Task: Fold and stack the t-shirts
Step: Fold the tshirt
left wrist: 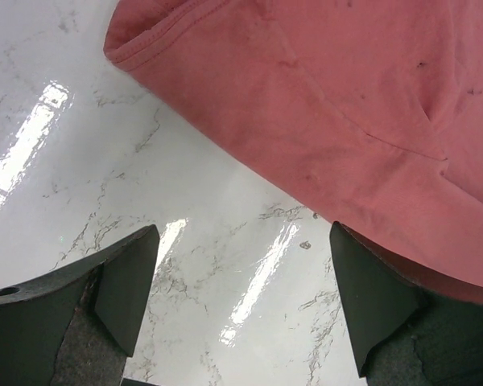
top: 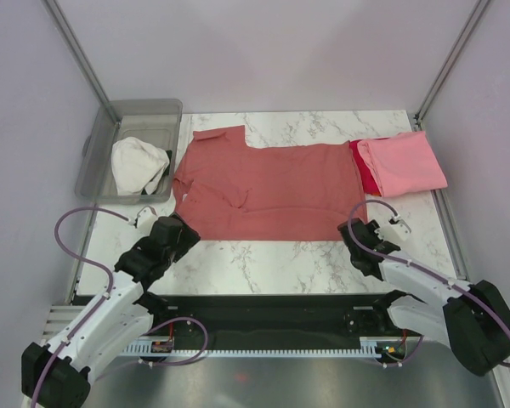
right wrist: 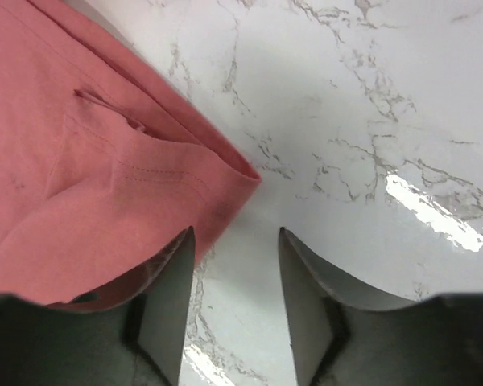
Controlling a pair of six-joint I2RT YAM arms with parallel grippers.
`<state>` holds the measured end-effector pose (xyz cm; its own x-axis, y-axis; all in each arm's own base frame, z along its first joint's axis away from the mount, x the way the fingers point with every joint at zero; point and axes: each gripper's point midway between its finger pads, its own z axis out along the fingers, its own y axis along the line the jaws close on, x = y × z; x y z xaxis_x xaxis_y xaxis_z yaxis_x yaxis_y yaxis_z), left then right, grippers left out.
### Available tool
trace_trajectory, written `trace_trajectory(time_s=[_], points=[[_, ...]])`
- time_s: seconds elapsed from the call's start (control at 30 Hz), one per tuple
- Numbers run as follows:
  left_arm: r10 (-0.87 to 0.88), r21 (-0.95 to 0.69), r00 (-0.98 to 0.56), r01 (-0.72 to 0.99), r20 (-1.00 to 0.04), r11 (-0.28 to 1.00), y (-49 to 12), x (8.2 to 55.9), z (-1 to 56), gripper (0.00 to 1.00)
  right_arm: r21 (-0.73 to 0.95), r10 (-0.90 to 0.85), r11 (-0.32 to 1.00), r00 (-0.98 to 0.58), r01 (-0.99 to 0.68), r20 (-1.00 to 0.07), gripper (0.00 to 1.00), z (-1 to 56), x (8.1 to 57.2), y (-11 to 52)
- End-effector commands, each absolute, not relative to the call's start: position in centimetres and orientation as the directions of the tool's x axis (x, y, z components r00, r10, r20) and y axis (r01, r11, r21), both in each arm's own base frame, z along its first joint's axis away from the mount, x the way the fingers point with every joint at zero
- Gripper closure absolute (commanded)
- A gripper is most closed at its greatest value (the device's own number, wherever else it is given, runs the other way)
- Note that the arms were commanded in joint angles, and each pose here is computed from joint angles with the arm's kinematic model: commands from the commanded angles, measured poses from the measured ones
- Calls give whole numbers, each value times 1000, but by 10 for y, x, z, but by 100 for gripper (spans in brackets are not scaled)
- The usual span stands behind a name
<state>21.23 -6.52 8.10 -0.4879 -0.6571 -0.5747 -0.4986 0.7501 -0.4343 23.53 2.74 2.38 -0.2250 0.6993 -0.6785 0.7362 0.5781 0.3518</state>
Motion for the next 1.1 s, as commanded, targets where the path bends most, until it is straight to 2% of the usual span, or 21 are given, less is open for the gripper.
trace_trajectory(time_s=[0.0, 0.03, 0.1, 0.17, 0.3, 0.73, 0.8, 0.83, 0.97, 1.07], points=[[-707, -449, -415, -562, -572, 694, -57, 217, 85, 6, 334, 708, 557, -225, 760, -669, 48, 21, 241, 30], [-708, -447, -413, -566, -573, 692, -56, 218, 85, 6, 328, 708, 559, -233, 762, -667, 52, 20, 242, 31], [-707, -440, -414, -573, -574, 692, -55, 218, 83, 6, 312, 704, 561, -245, 767, -667, 64, 18, 243, 31], [-706, -435, -420, -574, -571, 694, -56, 218, 83, 6, 308, 703, 567, -254, 764, -664, 82, 17, 241, 32], [-710, -436, -418, -578, -567, 689, -56, 218, 82, 6, 303, 707, 562, -258, 770, -658, 100, 15, 228, 26], [-772, -465, -364, -638, -521, 614, -55, 217, 76, 9, 316, 698, 564, -235, 763, -677, 100, 40, 212, 13], [-776, -459, -333, -656, -536, 599, -49, 220, 77, 10, 323, 692, 575, -237, 752, -682, 75, 44, 217, 15], [-778, -461, -326, -660, -537, 594, -49, 221, 78, 10, 329, 692, 581, -238, 745, -682, 57, 46, 219, 17], [-797, -455, -307, -691, -520, 562, -48, 224, 73, 17, 342, 686, 589, -230, 732, -690, 56, 55, 234, 23], [-820, -472, -283, -705, -497, 529, -47, 228, 70, 19, 339, 689, 584, -229, 737, -688, 56, 55, 244, 28]])
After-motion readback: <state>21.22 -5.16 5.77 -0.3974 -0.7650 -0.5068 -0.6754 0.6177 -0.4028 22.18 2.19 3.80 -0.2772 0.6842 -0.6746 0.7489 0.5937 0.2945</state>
